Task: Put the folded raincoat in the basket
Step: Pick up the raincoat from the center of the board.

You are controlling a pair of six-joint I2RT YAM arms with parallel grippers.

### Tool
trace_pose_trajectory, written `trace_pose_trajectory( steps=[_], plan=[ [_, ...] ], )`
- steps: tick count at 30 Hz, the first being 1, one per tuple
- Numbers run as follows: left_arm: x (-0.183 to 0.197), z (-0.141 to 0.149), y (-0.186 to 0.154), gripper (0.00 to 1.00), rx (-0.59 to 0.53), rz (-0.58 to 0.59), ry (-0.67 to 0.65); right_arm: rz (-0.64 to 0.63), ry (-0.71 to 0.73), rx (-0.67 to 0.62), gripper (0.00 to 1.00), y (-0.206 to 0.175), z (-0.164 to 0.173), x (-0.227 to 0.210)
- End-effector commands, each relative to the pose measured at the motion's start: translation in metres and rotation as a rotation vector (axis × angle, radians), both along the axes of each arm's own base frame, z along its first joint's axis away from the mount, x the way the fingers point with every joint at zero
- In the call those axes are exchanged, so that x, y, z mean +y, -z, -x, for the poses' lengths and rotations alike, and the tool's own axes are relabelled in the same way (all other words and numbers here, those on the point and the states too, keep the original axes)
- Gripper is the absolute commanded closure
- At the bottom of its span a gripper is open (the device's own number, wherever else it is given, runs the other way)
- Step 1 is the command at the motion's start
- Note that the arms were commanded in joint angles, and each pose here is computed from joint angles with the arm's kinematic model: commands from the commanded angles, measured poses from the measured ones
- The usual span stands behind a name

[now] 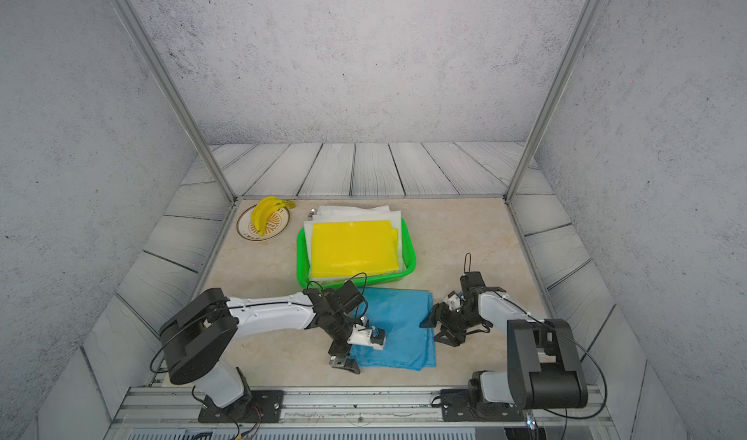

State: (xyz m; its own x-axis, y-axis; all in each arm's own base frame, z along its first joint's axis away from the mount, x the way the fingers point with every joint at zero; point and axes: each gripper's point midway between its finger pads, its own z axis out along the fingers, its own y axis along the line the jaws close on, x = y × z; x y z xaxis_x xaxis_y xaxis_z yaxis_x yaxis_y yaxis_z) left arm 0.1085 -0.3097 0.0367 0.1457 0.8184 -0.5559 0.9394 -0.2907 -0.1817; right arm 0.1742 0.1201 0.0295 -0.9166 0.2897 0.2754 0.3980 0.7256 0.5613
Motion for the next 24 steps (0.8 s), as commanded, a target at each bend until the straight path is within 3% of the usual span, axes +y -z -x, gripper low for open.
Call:
trace_pose_trajectory(
  steps=[1,6,11,17,20,24],
  plan=[
    [0.001,0.004,-0.015,0.02,0.097,0.05,-0.043,0.107,-0.032,0.058,0.35,0.0,0.016,-0.012],
    [-0.02,-0.012,-0.02,0.02,0.081,0.106,-0.09,0.063,-0.04,0.077,0.36,0.002,0.019,-0.003],
    [-0.039,-0.022,-0.011,0.05,0.126,0.09,-0.104,0.03,-0.089,0.035,0.36,0.009,0.017,0.012],
    [-0.054,-0.014,-0.004,0.07,0.175,0.089,-0.103,-0.01,-0.14,0.051,0.37,0.016,0.026,0.023],
    [-0.059,-0.012,-0.006,0.07,0.179,0.097,-0.1,-0.017,-0.151,0.064,0.41,0.018,0.028,0.025],
    [-0.06,-0.012,-0.011,0.06,0.179,0.099,-0.089,-0.027,-0.154,0.072,0.56,0.02,0.031,0.027]
  ],
)
